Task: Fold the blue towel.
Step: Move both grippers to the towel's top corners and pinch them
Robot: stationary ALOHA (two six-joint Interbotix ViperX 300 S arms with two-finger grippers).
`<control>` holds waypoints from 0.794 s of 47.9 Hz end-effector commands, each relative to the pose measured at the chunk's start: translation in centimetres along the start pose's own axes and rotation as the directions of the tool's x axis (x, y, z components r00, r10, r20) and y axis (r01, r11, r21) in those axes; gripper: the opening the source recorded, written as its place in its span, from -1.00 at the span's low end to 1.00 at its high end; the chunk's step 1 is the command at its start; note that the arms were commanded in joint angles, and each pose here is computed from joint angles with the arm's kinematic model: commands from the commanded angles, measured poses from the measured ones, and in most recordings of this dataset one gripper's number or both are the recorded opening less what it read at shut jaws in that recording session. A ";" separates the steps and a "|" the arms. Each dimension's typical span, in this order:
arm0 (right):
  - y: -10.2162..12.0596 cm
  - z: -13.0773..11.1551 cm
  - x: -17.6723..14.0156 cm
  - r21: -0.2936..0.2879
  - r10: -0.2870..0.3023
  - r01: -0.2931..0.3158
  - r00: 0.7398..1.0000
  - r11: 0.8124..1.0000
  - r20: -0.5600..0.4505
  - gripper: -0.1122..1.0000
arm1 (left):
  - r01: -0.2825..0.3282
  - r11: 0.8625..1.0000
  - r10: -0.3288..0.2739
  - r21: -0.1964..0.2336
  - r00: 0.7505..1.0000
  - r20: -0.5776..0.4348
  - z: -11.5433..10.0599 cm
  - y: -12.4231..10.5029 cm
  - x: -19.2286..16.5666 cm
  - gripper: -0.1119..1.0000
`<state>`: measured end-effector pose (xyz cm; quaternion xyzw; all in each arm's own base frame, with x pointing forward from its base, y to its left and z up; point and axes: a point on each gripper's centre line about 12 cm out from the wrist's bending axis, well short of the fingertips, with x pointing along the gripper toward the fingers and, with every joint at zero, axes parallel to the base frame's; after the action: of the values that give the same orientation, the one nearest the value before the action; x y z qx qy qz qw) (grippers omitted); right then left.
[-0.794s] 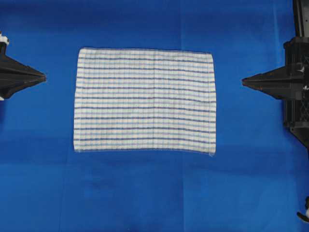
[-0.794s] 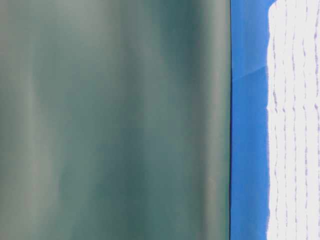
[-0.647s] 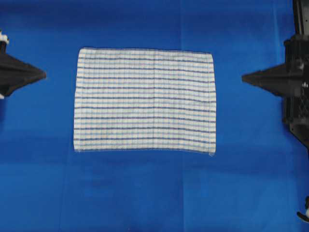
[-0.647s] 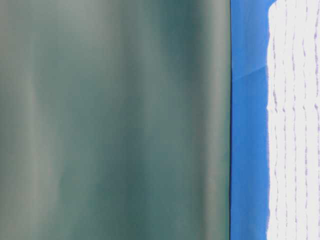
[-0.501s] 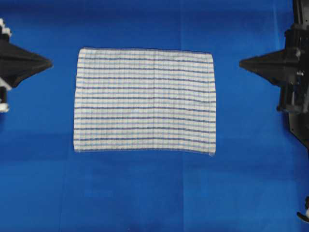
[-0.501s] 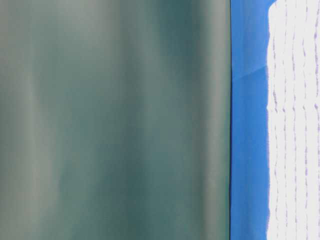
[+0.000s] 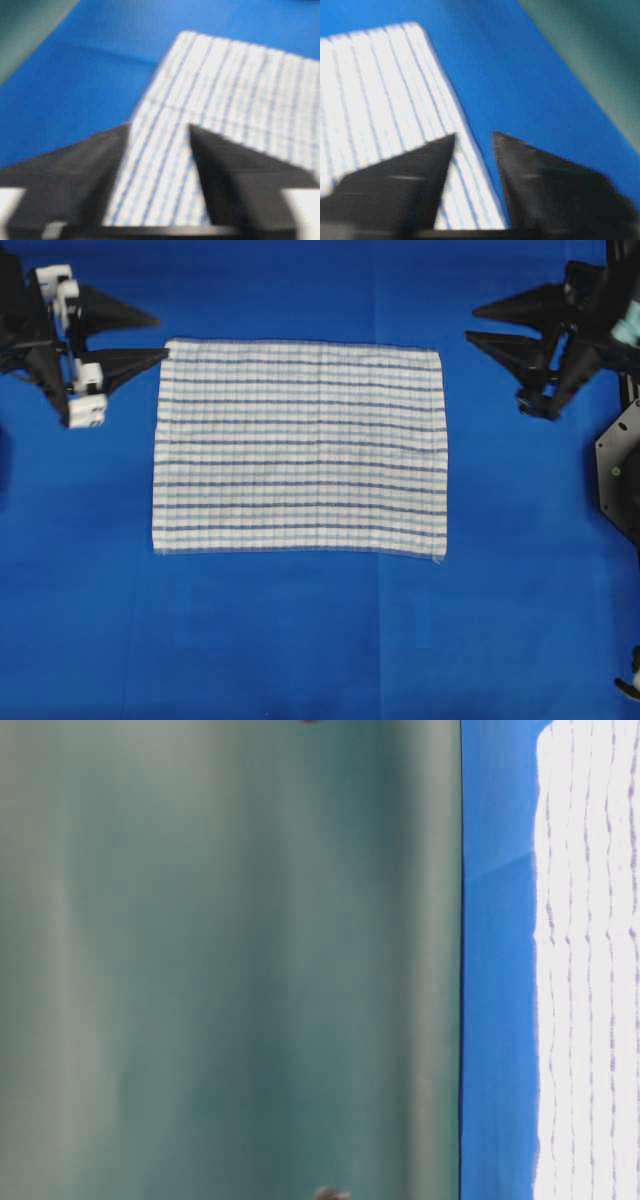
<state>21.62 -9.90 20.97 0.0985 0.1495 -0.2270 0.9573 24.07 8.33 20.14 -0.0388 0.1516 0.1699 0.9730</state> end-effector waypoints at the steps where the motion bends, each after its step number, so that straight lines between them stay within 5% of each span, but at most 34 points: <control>1: -0.8 -0.7 1.2 0.012 -0.033 0.033 0.999 0.999 -0.021 0.40 | -0.045 0.999 0.045 -0.019 0.999 -0.024 -0.5 1.2 1.4 0.25; 6: -1.5 -2.0 2.6 0.023 -0.063 0.064 0.997 0.998 -0.046 0.57 | -0.085 0.996 0.083 -0.029 0.994 -0.076 -2.2 2.3 2.6 0.64; 27: -3.7 -8.1 7.0 0.073 -0.171 0.187 0.968 0.980 -0.182 0.49 | -0.157 0.987 0.143 -0.044 0.964 -0.222 -8.9 4.4 5.9 0.52; 38: -3.8 -9.5 8.0 0.074 -0.185 0.205 0.959 0.976 -0.215 0.47 | -0.163 0.985 0.145 -0.047 0.951 -0.273 -10.8 4.6 6.8 0.49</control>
<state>23.67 -13.87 8.54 0.1540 0.2598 -0.3166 0.8992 25.11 13.06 7.30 -0.0838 0.2904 0.2398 0.9226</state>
